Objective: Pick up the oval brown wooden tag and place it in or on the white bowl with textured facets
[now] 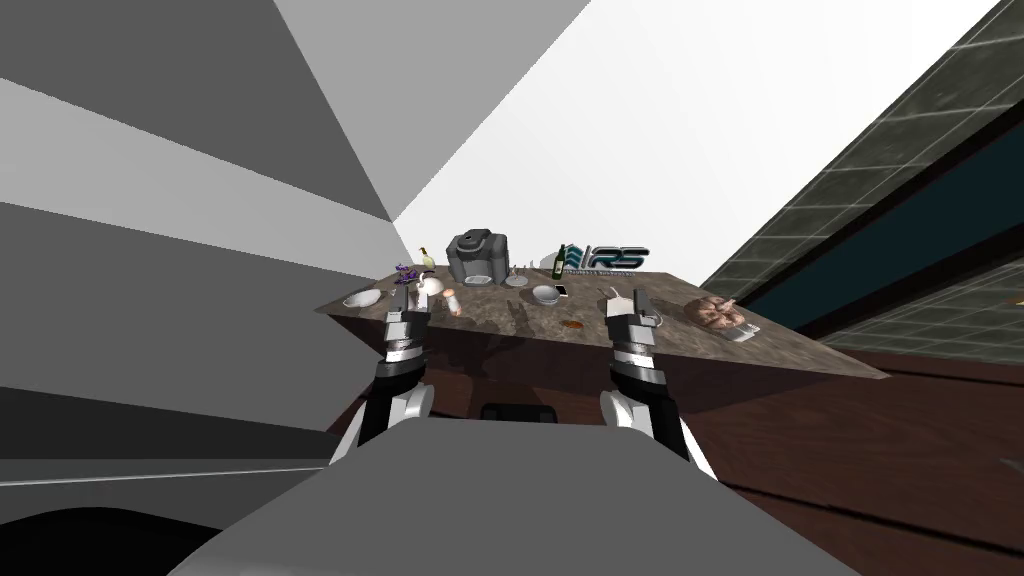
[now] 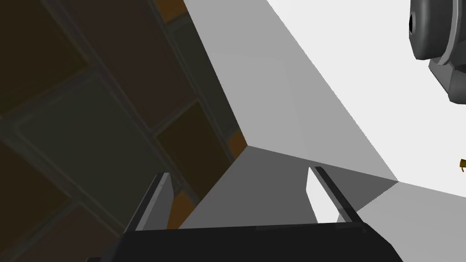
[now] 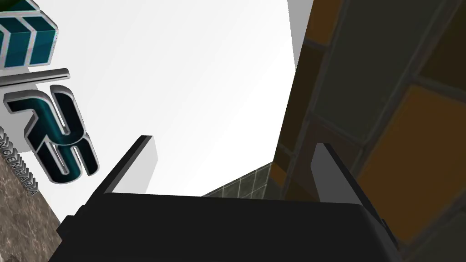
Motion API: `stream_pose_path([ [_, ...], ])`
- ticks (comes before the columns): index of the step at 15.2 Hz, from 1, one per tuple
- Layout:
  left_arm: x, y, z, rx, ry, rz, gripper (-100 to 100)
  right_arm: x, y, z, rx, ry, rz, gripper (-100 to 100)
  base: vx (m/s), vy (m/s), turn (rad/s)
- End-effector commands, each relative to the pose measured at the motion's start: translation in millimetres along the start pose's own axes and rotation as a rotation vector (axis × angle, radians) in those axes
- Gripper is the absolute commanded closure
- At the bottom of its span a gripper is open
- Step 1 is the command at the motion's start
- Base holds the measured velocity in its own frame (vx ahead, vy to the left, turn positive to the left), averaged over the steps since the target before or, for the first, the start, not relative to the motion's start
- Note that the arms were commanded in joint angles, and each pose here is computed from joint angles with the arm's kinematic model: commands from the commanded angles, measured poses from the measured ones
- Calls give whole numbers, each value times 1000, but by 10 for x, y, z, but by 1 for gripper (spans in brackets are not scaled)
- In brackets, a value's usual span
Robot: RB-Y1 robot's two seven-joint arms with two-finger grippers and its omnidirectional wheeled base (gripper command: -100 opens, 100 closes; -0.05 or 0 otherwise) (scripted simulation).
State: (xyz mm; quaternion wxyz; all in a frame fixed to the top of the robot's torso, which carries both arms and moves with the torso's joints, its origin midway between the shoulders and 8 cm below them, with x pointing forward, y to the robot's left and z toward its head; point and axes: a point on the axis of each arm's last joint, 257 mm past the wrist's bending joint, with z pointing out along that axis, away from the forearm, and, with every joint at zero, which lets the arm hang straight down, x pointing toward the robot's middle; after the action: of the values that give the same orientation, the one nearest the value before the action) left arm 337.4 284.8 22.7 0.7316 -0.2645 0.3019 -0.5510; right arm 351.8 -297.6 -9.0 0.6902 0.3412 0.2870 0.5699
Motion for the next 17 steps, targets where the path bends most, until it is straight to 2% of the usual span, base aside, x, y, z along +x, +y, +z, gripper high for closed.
stream_pose_path([
  [1, 0, 0, 0, 0, 0, 0, 0, 32, -65, -45, 19, 34, -21, -100, -14, 7, 40],
  [3, 0, 0, 0, 0, 0, 0, 0, 69, -214, -159, 64, 84, -56, -100, -52, 20, 87],
  [4, 0, 0, 0, 0, 0, 0, 0, 74, -214, -159, 64, 89, -58, -100, -63, 23, 54],
  [6, 0, 0, 0, 0, 0, 0, 0, 100, -430, -349, 131, 146, -101, -100, -69, 44, 96],
  [7, 1, 0, 1, 0, 0, 0, 0, 104, -431, -350, 131, 152, -104, -100, -74, 41, 83],
  [9, 1, 0, 1, 0, 0, 0, 0, 106, -690, -618, 215, 212, -151, -100, -90, 53, 135],
  [10, 1, -1, 1, 0, 0, 0, 0, 111, -692, -623, 216, 221, -155, -100, -97, 59, 129],
  [11, 1, 0, 1, 0, 0, 0, 0, 100, -828, -781, 262, 249, -178, -100, -72, 49, 137],
  [12, 1, 0, 1, 0, 0, 0, 0, 101, -833, -792, 265, 260, -184, -100, -59, 37, 96],
  [13, 1, 0, 1, 0, 0, 0, 0, 80, -976, -983, 317, 296, -211, -100, -69, 37, 135],
  [14, 1, 0, 1, 0, 0, 0, 0, 82, -976, -984, 317, 301, -213, -100, -64, 37, 107],
  [15, 1, 0, 1, 0, 0, 0, 0, 50, -1118, -1198, 373, 343, -243, -100, -54, 44, 125],
  [16, 1, 0, 1, 0, 0, 0, 0, 50, -1118, -1198, 373, 344, -243, -100, -44, 43, 120],
  [17, 0, 0, 0, 0, 0, 0, 0, 4, -1253, -1432, 431, 386, -273, -100, -46, 51, 151],
])
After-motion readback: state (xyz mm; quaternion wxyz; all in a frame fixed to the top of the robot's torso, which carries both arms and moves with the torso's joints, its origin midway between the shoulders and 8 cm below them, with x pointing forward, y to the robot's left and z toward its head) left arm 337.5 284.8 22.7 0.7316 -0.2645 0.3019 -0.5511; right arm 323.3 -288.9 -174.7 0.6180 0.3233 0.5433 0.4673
